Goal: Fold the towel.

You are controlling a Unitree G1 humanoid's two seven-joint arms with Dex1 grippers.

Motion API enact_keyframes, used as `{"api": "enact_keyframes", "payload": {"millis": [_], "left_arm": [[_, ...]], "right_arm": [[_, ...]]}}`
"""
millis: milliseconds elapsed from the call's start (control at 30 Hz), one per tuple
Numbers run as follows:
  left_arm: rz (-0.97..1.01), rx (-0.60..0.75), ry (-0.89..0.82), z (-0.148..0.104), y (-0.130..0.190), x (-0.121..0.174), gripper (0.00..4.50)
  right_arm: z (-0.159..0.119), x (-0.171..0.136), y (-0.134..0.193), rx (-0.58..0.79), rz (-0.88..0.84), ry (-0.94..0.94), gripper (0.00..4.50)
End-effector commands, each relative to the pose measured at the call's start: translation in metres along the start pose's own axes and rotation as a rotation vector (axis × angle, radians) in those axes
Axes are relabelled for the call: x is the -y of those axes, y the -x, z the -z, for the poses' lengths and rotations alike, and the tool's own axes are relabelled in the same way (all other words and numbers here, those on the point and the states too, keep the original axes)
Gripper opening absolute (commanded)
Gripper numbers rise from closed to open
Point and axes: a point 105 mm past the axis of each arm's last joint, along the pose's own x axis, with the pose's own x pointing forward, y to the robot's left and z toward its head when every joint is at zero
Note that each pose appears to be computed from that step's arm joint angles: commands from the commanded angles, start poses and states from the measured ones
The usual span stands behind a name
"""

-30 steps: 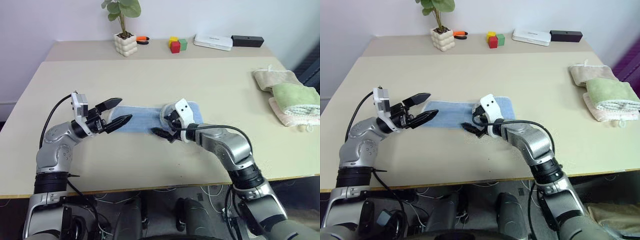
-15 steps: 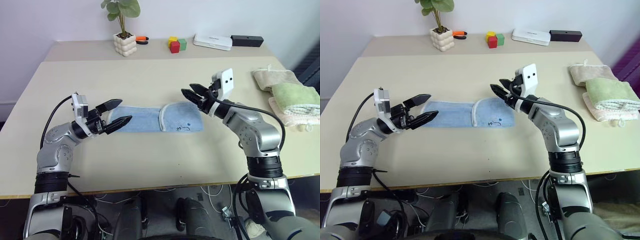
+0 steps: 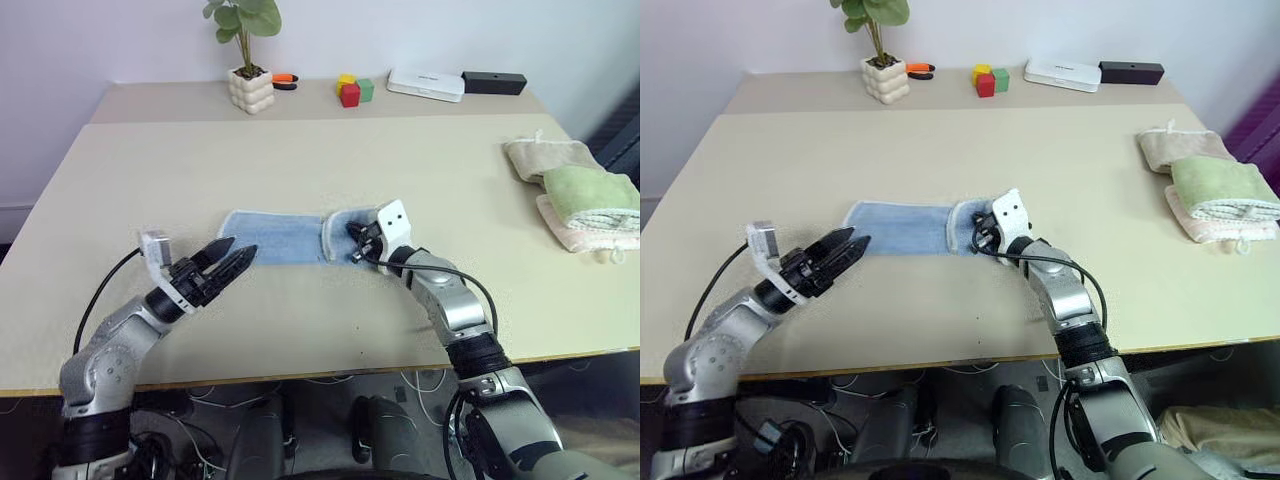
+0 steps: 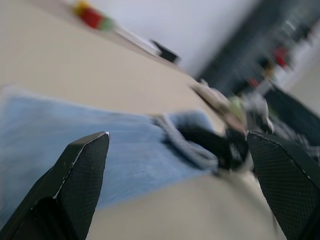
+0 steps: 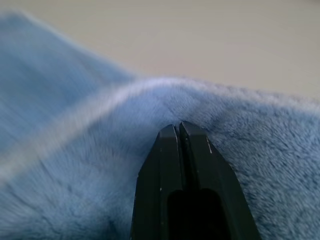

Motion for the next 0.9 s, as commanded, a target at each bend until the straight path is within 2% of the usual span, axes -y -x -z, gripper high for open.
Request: {"api": "enact_keyframes", "payload": {"millis": [33,100,167,367,400,467,533,600,700,900], "left_arm": [[-0.068,0.088,0.105,-0.012,0.005,0.006,4.50],[-0.115,0.082,0.128,-0.009,0.008,0.003,4.50],[-0.143,0.081,0.172,-0.004,0.009,0.004,4.50],[-0.168,0.053,0.335,0.016,0.018,0.015,4.50],[-0.172,0.044,0.349,0.019,0.020,0.016,4.50],[-0.191,0.046,0.378,0.023,0.023,0.016,4.50],[-0.250,0.050,0.397,0.028,0.024,0.008,4.50],[-0.318,0.025,0.397,0.036,0.024,-0.002,4.50],[-0.395,0.068,0.452,0.037,0.024,-0.016,4.50],[-0.488,0.151,0.517,0.030,0.016,-0.035,4.50]], "right_arm": [[-0.002,-0.003,-0.004,0.011,-0.016,-0.002,0.06],[0.002,-0.008,-0.005,0.009,-0.036,-0.061,0.58],[0.009,-0.013,-0.004,-0.010,-0.052,-0.041,1.23],[-0.021,-0.003,0.002,0.081,-0.059,-0.037,4.27],[-0.027,-0.001,0.003,0.094,-0.062,-0.049,4.45],[-0.037,0.000,0.007,0.118,-0.078,-0.056,4.45],[-0.062,0.002,0.018,0.190,-0.132,-0.063,4.45],[-0.077,-0.002,0.029,0.227,-0.193,-0.011,4.45],[-0.096,0.002,0.053,0.274,-0.285,0.041,4.45],[-0.098,0.012,0.083,0.221,-0.381,0.107,4.45]]}}
